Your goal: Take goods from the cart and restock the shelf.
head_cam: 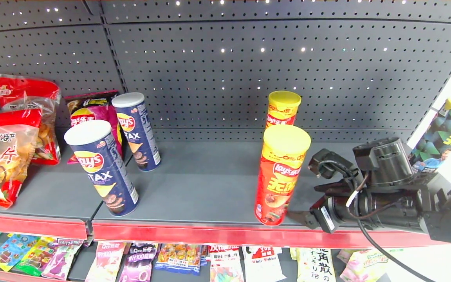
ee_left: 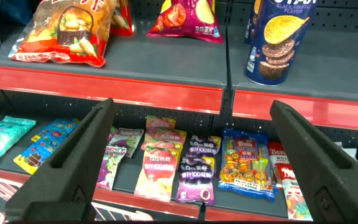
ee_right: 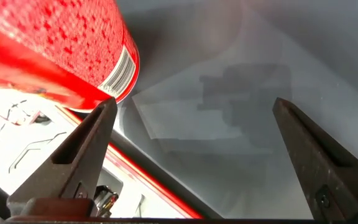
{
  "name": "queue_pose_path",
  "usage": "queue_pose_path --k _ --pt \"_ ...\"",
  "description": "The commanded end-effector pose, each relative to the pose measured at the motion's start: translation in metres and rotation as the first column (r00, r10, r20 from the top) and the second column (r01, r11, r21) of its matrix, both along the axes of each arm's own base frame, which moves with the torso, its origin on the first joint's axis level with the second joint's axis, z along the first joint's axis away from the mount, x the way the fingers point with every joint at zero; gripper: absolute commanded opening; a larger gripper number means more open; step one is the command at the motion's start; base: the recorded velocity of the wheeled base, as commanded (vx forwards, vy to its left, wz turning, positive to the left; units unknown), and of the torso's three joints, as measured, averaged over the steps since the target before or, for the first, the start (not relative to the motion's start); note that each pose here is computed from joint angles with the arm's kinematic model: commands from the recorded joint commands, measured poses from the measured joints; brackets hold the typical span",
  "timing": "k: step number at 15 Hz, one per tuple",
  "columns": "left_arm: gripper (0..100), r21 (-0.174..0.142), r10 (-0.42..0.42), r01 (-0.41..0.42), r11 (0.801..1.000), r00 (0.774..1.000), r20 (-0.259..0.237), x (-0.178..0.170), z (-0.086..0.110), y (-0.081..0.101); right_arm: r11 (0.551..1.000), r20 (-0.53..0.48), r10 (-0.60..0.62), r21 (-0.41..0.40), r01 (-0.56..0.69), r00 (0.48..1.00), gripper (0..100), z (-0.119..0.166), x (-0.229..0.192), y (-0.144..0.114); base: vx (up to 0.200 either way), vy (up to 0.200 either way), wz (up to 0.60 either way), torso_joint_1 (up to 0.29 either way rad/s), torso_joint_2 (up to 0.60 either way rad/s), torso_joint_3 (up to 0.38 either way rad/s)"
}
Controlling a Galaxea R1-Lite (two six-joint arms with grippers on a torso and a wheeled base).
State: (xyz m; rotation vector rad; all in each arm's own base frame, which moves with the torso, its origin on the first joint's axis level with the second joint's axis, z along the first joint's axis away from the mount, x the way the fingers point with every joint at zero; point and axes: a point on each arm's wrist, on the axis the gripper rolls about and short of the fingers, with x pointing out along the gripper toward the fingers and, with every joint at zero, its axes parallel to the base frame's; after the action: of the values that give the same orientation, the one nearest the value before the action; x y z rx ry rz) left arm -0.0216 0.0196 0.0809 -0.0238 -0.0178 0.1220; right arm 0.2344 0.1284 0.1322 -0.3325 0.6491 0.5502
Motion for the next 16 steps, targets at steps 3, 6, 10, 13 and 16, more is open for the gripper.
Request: queue_pose_path --k 3,6,10,13,16 --pt "100 0.0 -0.001 0.001 1.0 1.0 -0.001 0.0 0.0 0.0 0.999 0.023 -0.039 0.014 0.038 0.999 100 0.008 -0.014 -0.01 0.0 0.0 0.0 0.0 0.0 0.0" --pt "100 0.002 -0.009 0.009 1.0 1.0 -0.002 0.0 0.0 0.0 0.997 0.103 -0.06 0.045 0.056 0.993 100 0.026 -0.043 -0.026 0.0 0.0 0.0 0.0 0.0 0.0" --pt "100 0.003 -0.047 0.047 0.999 0.999 -0.003 0.0 0.0 -0.001 0.987 0.292 -0.088 0.152 0.044 0.952 100 0.048 -0.121 -0.067 0.0 0.0 0.0 0.0 0.0 0.0" --pt "100 0.027 -0.115 0.115 0.993 0.993 -0.003 0.0 0.0 -0.003 0.966 0.458 -0.16 0.257 0.042 0.874 100 0.05 -0.178 -0.101 0.0 0.0 0.0 0.0 0.0 0.0" --pt "100 0.029 -0.13 0.131 0.991 0.991 -0.004 0.0 0.0 -0.003 0.924 0.507 -0.36 0.31 0.224 0.783 100 0.051 -0.204 -0.121 0.0 0.0 0.0 0.0 0.0 0.0"
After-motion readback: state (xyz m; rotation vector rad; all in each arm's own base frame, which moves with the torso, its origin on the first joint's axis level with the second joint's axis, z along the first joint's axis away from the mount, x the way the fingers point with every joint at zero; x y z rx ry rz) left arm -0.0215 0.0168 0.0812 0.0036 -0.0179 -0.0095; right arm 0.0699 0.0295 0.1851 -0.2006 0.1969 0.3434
